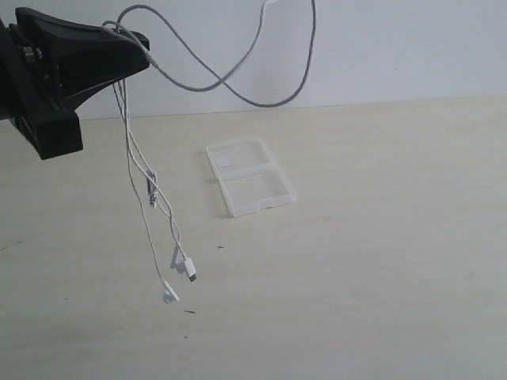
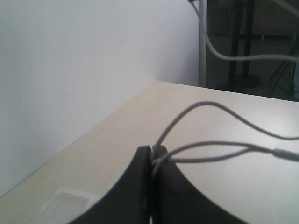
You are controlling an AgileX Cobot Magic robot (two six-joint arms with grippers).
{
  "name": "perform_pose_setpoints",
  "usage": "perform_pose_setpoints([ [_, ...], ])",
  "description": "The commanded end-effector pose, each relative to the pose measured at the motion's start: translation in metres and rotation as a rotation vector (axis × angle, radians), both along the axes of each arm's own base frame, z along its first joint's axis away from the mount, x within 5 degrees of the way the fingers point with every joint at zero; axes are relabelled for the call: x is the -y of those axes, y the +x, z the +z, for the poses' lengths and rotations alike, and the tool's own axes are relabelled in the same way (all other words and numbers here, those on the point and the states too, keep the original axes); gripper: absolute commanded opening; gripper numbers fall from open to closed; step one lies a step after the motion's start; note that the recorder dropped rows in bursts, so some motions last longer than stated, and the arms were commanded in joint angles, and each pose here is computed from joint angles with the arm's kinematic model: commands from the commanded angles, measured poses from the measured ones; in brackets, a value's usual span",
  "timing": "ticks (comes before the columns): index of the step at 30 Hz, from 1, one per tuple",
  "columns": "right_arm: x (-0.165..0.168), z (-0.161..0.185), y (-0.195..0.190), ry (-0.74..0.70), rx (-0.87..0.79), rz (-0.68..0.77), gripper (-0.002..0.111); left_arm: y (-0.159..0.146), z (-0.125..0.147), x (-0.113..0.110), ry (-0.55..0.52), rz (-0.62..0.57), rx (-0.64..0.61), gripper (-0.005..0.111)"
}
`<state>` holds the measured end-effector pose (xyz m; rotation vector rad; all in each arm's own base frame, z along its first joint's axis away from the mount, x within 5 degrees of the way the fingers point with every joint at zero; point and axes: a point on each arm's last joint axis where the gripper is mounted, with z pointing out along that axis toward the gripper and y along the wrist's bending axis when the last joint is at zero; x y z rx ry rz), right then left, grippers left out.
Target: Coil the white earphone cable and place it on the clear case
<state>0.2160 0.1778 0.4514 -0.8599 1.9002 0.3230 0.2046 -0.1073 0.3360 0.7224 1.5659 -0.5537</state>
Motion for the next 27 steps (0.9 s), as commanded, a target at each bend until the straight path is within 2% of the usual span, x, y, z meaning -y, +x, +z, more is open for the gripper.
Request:
perform_pose_setpoints([
  [1, 0.000, -0.021, 0.002, 0.016, -0.003, -0.012, 0.000, -0.002, 0.004, -0.001, -0.011, -0.001, 0.009, 0.000],
  [18, -0.002, -0.084, 0.003, -0.020, -0.081, -0.020, 0.001, -0.008, 0.011, -0.005, 0.000, 0.022, 0.046, 0.000],
  [22, -0.003, -0.091, 0.003, -0.017, -0.107, -0.022, 0.013, -0.008, 0.011, -0.005, 0.000, 0.022, 0.046, 0.000],
  [27, -0.002, -0.092, 0.004, 0.003, -0.133, -0.062, 0.034, -0.008, 0.010, -0.005, 0.004, 0.023, 0.047, 0.000],
])
